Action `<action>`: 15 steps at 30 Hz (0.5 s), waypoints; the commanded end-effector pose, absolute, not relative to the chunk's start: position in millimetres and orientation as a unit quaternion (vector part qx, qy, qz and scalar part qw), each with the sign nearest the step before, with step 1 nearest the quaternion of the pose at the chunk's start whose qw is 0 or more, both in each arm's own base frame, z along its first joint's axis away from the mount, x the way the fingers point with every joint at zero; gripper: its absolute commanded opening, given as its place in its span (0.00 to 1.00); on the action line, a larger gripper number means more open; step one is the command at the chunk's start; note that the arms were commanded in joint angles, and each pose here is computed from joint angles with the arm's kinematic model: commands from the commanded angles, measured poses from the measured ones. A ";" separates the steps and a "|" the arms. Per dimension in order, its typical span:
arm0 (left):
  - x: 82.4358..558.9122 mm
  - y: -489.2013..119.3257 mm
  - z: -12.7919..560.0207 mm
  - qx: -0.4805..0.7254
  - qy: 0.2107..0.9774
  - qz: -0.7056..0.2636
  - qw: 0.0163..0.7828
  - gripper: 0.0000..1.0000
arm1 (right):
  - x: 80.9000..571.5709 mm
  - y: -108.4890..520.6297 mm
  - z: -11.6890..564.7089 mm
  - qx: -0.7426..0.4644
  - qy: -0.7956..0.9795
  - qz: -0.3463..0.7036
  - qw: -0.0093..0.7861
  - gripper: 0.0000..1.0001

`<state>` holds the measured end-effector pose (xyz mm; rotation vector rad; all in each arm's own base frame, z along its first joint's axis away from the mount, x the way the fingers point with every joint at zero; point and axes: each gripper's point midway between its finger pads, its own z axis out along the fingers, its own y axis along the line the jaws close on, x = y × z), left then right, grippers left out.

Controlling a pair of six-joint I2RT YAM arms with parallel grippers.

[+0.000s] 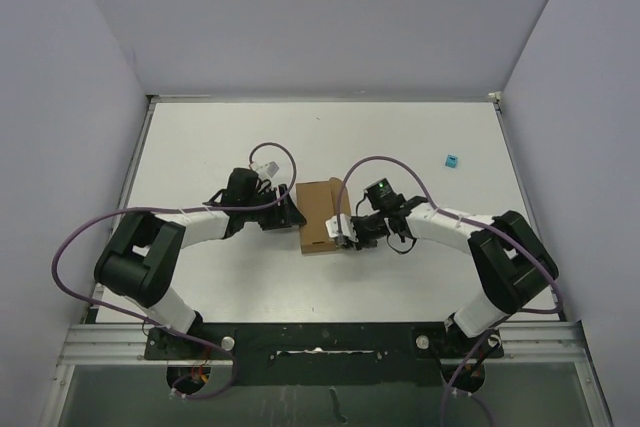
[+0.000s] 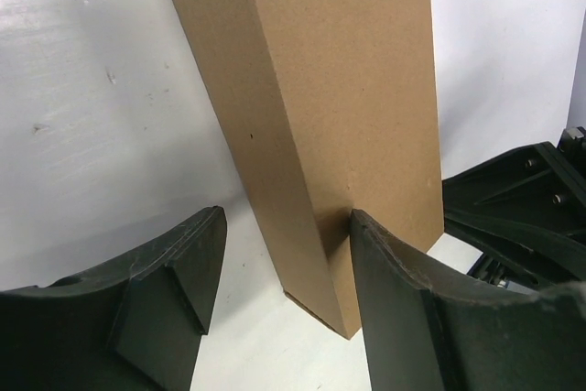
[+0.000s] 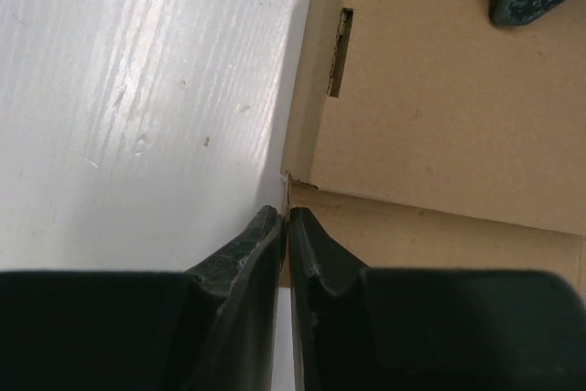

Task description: Fold the paper box

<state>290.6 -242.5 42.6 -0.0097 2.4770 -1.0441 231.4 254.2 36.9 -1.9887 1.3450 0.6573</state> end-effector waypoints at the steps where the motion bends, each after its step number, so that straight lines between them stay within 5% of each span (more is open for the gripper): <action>1: 297.1 -242.8 36.7 0.014 0.902 -0.365 0.231 0.54 | 249.1 263.1 50.2 -0.742 0.526 0.248 0.332 0.11; 15: 297.7 -243.3 37.3 0.018 0.902 -0.366 0.228 0.52 | 249.8 259.2 54.6 -0.726 0.543 0.268 0.324 0.08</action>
